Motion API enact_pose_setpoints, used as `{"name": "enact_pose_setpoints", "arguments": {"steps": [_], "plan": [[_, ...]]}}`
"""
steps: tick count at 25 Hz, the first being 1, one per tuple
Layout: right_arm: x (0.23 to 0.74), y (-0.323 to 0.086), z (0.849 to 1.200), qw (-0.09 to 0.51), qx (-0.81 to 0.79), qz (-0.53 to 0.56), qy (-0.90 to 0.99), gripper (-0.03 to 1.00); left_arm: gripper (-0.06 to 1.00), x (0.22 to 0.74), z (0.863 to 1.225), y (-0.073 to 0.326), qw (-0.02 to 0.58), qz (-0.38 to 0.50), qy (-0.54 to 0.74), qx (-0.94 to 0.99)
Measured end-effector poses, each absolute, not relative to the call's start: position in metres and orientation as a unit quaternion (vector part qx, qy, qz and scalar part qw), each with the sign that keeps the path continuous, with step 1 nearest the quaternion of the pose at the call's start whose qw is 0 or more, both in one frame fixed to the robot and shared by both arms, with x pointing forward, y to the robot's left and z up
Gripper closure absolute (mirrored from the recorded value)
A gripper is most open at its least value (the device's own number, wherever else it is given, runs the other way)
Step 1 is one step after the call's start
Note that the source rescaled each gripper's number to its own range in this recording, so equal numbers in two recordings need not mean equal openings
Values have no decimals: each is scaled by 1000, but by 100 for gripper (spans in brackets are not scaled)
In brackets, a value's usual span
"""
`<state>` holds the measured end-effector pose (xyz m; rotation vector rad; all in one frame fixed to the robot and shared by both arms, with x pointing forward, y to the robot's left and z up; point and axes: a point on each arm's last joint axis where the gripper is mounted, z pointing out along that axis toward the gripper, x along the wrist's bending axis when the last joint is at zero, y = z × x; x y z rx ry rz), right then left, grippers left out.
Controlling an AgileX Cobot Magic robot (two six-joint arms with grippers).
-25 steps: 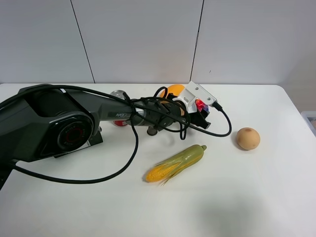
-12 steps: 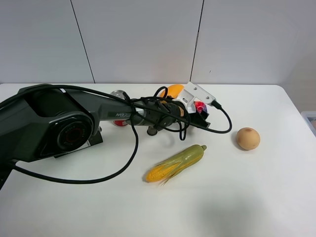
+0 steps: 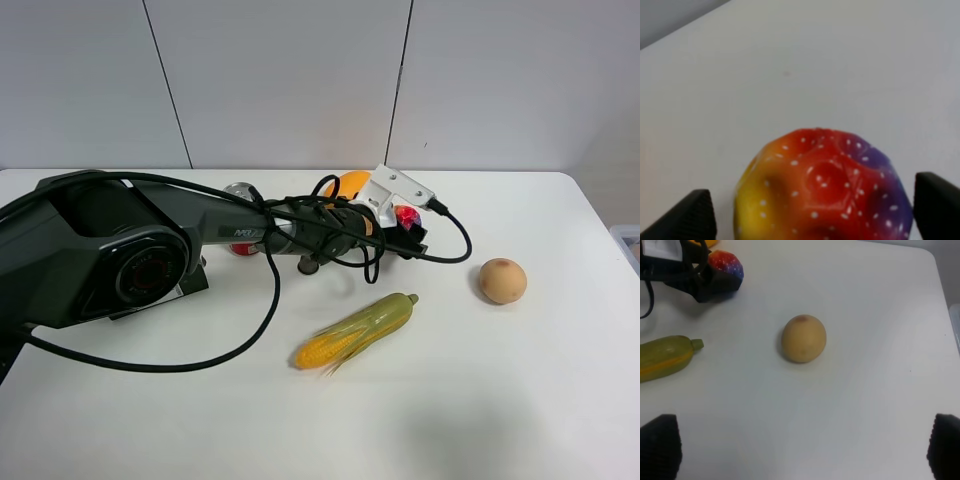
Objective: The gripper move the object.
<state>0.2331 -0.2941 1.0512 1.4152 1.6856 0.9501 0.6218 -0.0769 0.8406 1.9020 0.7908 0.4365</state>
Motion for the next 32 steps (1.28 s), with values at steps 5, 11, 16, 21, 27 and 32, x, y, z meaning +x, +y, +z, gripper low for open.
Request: {"name": "enact_pose_setpoints", "arguments": {"steps": [5, 11, 16, 21, 27, 32], "plan": [[233, -294, 1051, 364, 550, 369, 655, -3, 5, 622, 849, -78, 501, 182, 325, 781], [233, -294, 1051, 364, 550, 369, 655, -3, -3, 624, 905, -78, 530, 194, 321, 761], [233, -294, 1051, 364, 550, 369, 655, -3, -3, 616, 982, -68, 533, 210, 324, 752], [233, -294, 1051, 364, 550, 369, 655, -3, -3, 597, 1069, -46, 544, 227, 328, 738], [233, -294, 1051, 364, 550, 369, 655, -3, -3, 587, 1125, -6, 527, 246, 356, 732], [233, -294, 1051, 364, 550, 369, 655, -3, -3, 620, 1135, 69, 451, 282, 437, 725]]}}
